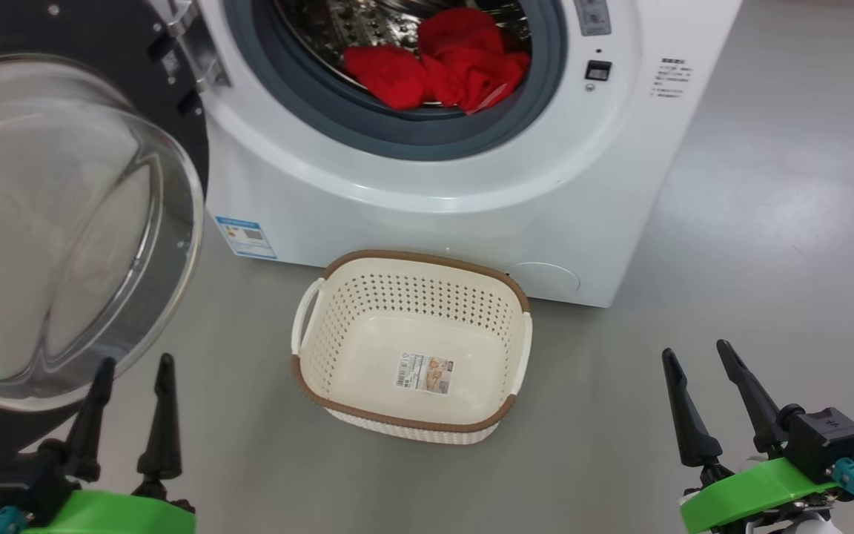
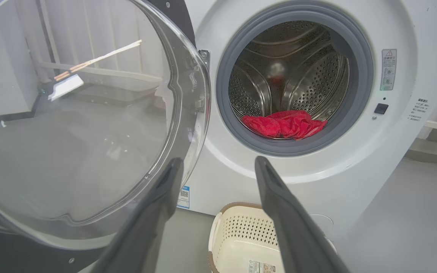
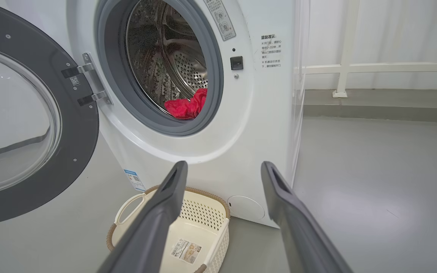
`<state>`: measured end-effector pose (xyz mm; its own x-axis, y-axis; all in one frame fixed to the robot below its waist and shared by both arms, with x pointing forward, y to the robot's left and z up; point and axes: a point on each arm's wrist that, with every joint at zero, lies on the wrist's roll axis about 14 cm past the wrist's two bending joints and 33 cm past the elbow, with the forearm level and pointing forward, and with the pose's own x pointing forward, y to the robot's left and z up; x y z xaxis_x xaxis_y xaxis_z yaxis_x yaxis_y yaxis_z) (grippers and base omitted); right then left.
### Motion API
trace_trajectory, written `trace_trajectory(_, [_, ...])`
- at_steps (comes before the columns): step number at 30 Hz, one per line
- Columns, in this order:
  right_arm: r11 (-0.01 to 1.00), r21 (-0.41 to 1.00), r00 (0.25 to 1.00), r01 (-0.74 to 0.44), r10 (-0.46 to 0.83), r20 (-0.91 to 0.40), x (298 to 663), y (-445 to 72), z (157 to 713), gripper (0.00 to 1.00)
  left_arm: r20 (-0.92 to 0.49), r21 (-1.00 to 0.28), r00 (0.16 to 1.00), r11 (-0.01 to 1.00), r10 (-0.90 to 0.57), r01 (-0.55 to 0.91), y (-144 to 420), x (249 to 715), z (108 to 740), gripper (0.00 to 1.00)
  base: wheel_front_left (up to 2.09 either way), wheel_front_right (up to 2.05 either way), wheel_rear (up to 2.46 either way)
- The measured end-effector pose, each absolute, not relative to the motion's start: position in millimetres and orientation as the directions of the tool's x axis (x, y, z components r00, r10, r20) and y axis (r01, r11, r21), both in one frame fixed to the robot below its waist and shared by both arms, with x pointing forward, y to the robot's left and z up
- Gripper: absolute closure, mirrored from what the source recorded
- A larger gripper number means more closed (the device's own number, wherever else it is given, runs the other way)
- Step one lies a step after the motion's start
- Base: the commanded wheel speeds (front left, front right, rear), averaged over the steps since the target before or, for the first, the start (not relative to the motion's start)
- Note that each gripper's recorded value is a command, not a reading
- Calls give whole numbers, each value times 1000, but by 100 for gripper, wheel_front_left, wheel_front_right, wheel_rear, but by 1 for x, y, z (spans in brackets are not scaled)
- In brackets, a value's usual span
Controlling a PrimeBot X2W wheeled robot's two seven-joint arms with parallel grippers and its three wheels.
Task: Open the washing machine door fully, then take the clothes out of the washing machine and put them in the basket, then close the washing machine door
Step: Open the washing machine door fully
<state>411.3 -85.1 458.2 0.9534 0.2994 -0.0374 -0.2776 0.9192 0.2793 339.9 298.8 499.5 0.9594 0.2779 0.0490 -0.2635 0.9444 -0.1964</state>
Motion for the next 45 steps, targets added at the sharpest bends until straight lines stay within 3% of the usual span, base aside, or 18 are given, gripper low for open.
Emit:
trace_trajectory(18, [961, 273, 997, -51, 64, -39, 401, -166, 460, 0, 72, -189, 997, 981, -24, 37, 216, 387, 504, 0, 0, 0, 0])
trace_trajectory(34, [961, 265, 997, 74, -66, -39, 384, -209, 461, 0, 58, -199, 994, 974, -96, 106, 194, 395, 497, 0, 0, 0, 0])
trace_trajectory(45, [959, 271, 997, 78, -68, -43, 384, -208, 460, 0, 65, -204, 994, 973, -93, 104, 195, 396, 499, 0, 0, 0, 0])
